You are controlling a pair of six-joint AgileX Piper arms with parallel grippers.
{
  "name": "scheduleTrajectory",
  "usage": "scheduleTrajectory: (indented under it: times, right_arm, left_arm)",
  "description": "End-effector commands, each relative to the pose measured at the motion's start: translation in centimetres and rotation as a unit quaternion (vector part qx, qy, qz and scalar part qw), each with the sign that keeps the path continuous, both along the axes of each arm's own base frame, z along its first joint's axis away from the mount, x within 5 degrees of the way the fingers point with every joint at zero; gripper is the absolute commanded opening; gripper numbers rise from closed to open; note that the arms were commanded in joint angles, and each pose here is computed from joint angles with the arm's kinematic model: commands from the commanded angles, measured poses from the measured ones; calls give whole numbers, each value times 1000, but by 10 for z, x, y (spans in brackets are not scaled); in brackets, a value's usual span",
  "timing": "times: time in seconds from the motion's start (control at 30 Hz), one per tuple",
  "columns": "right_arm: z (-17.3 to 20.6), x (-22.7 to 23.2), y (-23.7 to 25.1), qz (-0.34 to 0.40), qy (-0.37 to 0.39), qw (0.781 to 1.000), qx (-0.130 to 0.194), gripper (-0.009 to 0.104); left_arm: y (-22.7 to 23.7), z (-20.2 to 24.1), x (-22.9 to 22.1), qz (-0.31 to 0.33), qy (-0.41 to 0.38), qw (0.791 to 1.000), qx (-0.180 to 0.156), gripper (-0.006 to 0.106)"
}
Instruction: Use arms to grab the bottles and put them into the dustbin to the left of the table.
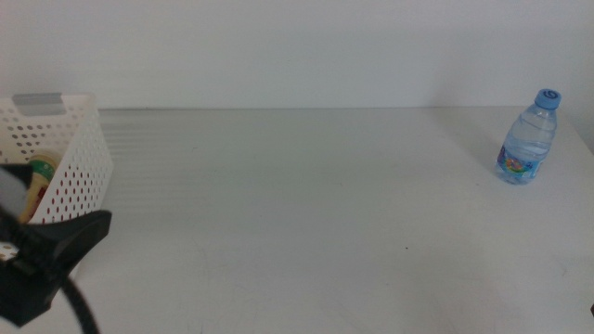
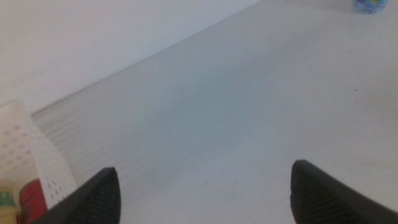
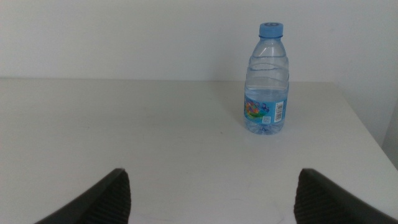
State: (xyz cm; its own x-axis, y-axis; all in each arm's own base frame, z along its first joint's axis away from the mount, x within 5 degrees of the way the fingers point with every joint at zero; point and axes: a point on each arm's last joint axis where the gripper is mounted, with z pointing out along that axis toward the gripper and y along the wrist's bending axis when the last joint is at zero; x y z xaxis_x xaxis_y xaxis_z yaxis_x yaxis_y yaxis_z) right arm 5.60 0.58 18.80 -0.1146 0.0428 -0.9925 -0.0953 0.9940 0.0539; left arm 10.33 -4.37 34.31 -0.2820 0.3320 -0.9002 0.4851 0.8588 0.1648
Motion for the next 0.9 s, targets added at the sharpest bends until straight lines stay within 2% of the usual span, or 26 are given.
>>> scheduleTrajectory:
  times: [0.0,0.17,0.4,0.57,0.73,0.87]
  right_arm:
    - [11,-2,-1,-3,-56,998,-4,72]
    - [11,-2,-1,-3,-56,998,-4,72]
    - [11,-2,-1,-3,-56,998,-4,72]
    - [11,-2,-1,-3,-56,998,-4,72]
    - [11,-2,-1,-3,-56,998,-4,72]
    - [11,-2,-1,-3,-56,998,-4,72]
  left_arm:
    - [2,11,-4,15,-40,999,-30,89]
    - [10,-9,-19,42,-28,997,-55,89]
    - [15,-41,-38,45,-35,996,-73,89]
    - [17,-47,-46,43,-48,995,-77,89]
    - [12,-41,-47,-5,-73,994,-87,89]
    - [9,-35,-48,-53,-124,989,-67,89]
